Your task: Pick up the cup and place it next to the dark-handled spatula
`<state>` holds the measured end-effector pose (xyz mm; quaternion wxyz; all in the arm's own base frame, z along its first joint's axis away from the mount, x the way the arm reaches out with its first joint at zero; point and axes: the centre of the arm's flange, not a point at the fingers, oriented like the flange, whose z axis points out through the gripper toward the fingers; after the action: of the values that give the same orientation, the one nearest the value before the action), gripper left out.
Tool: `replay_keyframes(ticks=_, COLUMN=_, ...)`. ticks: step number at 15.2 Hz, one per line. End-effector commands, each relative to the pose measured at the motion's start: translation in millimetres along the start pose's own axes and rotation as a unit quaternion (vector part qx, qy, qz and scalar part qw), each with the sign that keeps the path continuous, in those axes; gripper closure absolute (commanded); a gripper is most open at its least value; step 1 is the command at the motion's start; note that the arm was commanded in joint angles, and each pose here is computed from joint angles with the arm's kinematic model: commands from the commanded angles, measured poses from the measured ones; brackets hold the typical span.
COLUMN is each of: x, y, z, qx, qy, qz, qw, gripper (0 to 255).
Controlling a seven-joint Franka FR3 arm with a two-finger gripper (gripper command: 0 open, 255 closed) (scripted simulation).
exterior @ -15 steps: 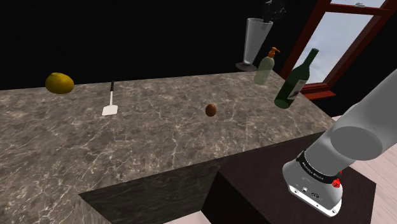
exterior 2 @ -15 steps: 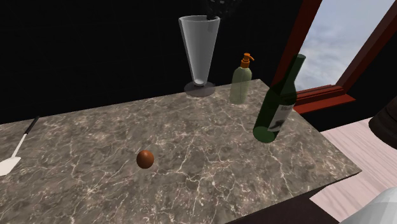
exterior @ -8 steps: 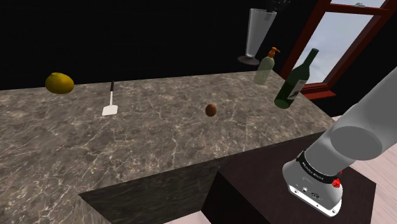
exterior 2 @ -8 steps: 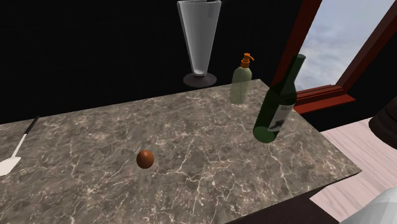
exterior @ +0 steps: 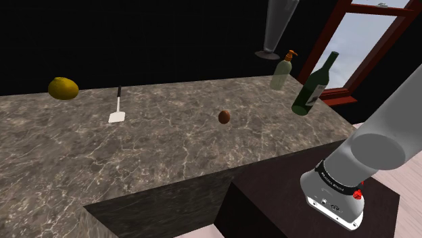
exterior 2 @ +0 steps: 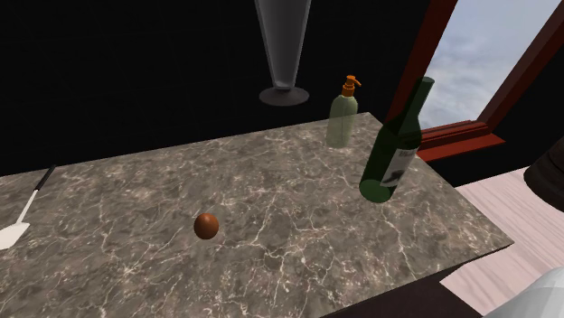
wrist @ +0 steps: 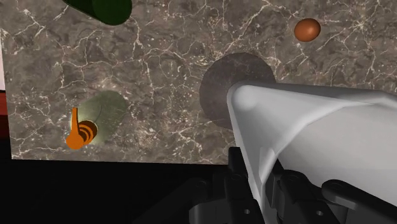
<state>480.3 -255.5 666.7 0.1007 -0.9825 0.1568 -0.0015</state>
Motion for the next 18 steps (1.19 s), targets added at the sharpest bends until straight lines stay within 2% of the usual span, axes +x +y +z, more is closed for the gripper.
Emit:
replay_keyframes(ticks=1, x=-2.1, y=-2.7, z=-11.0, qx=0.0, qy=0.0, qz=0.0, qw=1.0, gripper=255)
replay_keyframes(ticks=5, x=-2.6, y=-6.0, z=-27.5, qx=0.0, qy=0.0, qz=0.0, qw=1.0, gripper=255)
replay_keyframes(ticks=18, x=-5.3, y=-152.8, z=61.2, qx=0.0, qy=0.0, qz=0.0, qw=1.0, gripper=255)
